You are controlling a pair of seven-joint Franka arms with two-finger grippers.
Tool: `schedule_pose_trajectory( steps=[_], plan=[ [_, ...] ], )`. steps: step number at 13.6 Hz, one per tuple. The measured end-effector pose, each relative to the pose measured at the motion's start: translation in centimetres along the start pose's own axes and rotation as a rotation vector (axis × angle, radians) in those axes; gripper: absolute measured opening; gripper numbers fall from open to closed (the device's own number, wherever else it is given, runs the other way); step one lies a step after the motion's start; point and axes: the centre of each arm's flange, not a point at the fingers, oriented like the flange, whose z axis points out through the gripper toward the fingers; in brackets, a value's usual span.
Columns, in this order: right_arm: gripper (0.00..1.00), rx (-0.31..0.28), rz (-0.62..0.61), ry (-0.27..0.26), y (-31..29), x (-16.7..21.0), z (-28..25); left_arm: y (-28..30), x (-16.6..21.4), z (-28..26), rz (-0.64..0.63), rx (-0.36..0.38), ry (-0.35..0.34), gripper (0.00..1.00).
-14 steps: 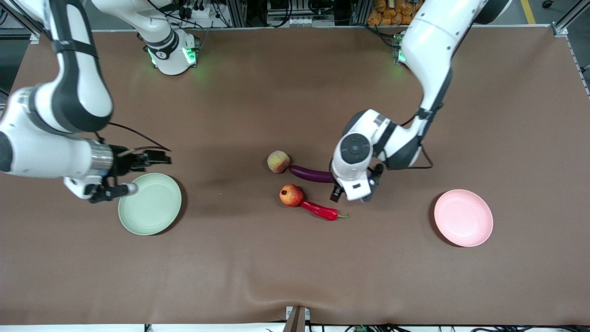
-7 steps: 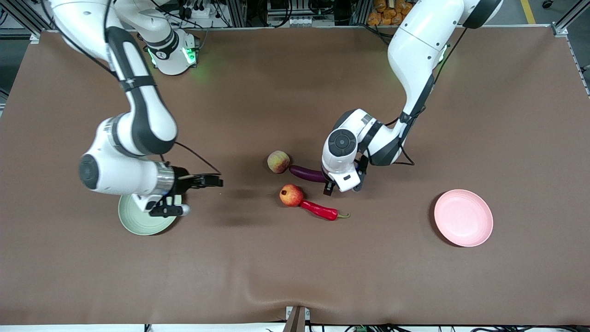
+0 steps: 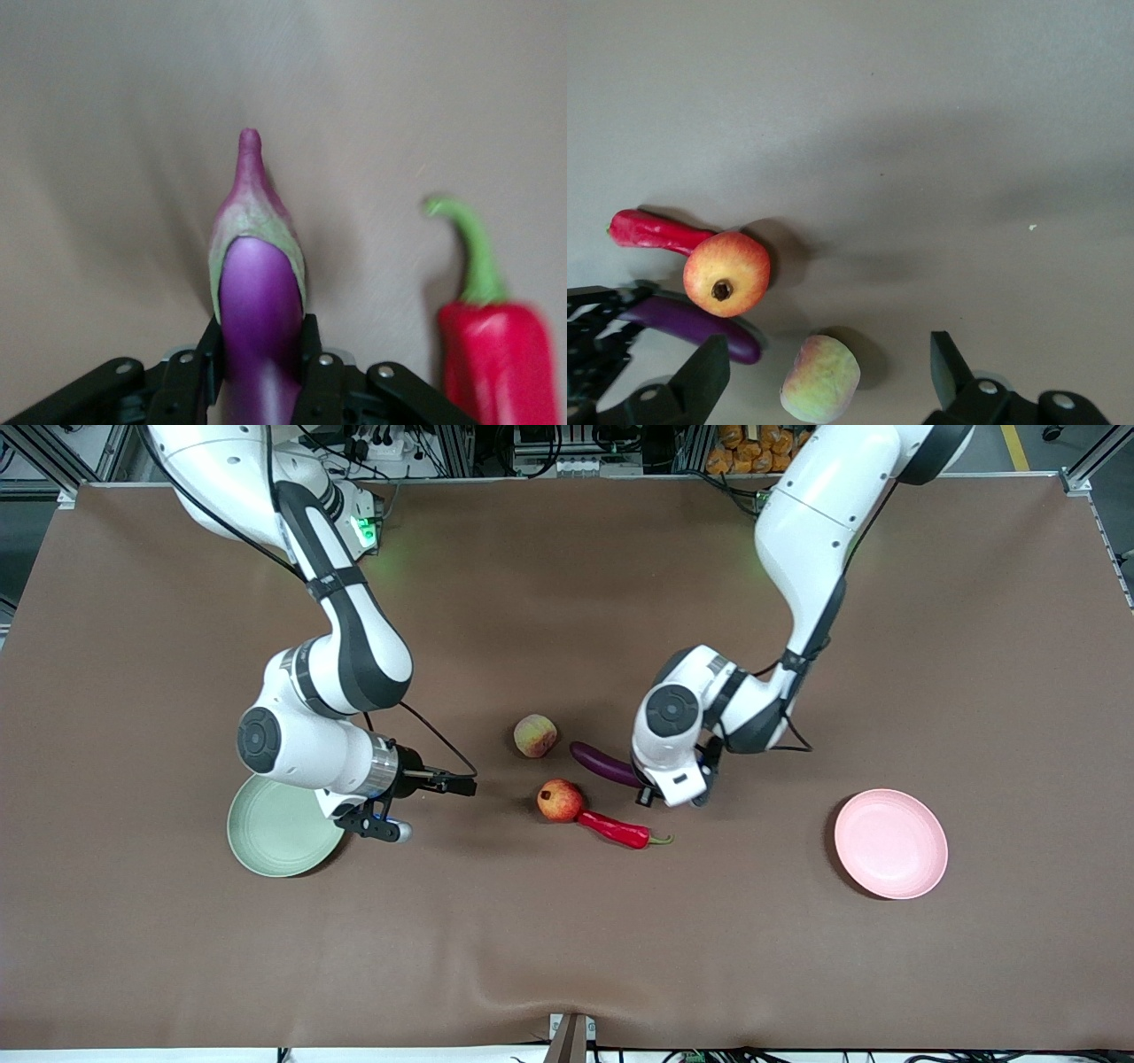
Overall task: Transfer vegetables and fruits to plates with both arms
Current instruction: 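Carry the eggplant to the pink plate while the right gripper grasps the apple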
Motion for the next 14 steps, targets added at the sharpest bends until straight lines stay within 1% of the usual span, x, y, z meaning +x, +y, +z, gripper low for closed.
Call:
schedule_pose_trajectory(
  steps=[2, 4, 6, 8, 12, 14],
  plan=[
    [1.00, 0.001, 0.052, 0.016, -1.0, -0.6, 0.9, 1.1, 5.1, -2.4, 0.059, 0.002, 0.009, 0.36],
    [1.00, 0.000, 0.056, 0.041, -2.7, -1.7, 2.9, 1.7, 10.2, -6.2, 0.139, 0.007, 0.020, 0.35],
    [1.00, -0.001, 0.012, 0.098, -4.6, -2.8, 5.7, 2.0, 14.6, -9.6, 0.223, -0.008, 0.029, 0.35],
    [1.00, 0.003, -0.009, 0.153, -6.5, -3.8, 8.6, 1.8, 19.1, -10.6, 0.327, -0.011, 0.035, 0.35],
    [1.00, 0.005, -0.052, 0.177, -9.3, -4.3, 11.7, 0.6, 29.3, -11.2, 0.534, -0.016, 0.044, 0.35],
    [1.00, 0.009, -0.060, 0.199, -9.6, -4.0, 12.5, -0.2, 33.0, -11.0, 0.602, -0.014, 0.044, 0.35]
  ],
)
